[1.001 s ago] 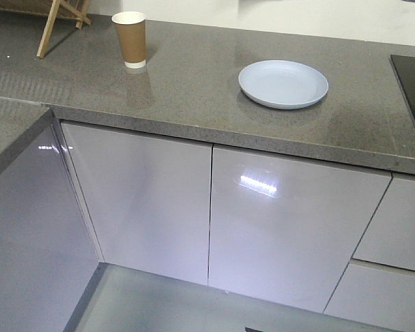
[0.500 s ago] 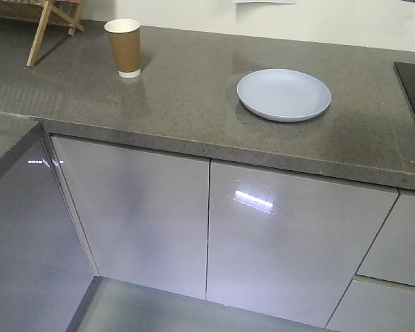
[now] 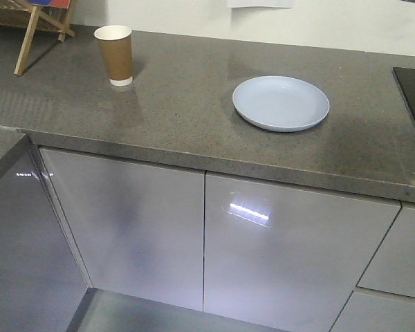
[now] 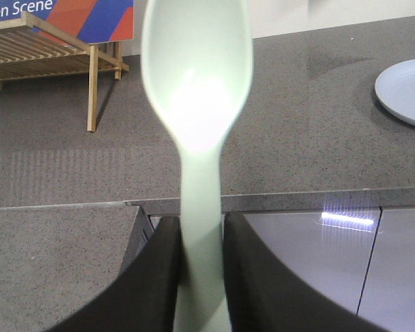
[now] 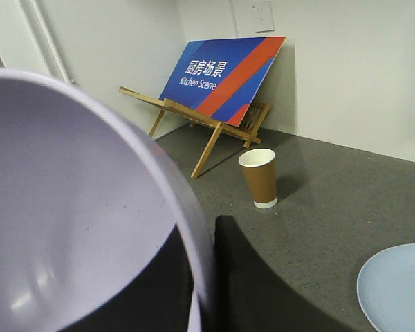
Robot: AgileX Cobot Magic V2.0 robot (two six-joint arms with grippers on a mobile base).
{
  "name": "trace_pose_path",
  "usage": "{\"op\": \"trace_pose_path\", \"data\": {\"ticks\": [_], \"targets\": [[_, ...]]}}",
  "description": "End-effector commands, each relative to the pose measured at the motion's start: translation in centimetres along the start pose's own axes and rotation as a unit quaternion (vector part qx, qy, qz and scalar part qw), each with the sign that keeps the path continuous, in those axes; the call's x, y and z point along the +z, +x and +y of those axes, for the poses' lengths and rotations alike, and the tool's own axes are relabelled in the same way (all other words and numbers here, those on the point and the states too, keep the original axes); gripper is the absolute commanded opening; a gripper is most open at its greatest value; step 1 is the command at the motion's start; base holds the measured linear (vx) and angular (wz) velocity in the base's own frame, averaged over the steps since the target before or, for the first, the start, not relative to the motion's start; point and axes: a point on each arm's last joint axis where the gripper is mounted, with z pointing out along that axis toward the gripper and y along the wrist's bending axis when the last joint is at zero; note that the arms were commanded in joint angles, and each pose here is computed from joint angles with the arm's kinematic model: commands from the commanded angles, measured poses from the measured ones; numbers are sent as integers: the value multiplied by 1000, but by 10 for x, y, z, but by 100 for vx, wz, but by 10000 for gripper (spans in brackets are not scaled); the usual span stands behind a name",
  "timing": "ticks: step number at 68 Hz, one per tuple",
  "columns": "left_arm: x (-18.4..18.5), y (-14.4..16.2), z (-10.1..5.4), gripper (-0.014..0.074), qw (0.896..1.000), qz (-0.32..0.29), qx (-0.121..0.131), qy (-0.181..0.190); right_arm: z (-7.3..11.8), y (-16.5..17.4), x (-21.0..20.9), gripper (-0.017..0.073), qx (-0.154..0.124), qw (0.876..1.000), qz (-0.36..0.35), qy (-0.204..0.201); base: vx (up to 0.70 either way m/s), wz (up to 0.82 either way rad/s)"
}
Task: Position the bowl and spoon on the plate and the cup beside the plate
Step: 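Drive up to the counter in front of the pale blue plate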
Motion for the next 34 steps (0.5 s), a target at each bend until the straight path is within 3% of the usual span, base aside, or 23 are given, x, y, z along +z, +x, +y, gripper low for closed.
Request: {"op": "trace_pose_path", "data": {"ticks": [1,34], "targets": [[-7,-12,2,-6,999,-45,0,4,14,-14,-8,-5,-11,999,-48,-7,8,-1],[-7,-12,2,-6,999,-45,0,4,14,-14,-8,-5,-11,999,-48,-7,6,-3]]}}
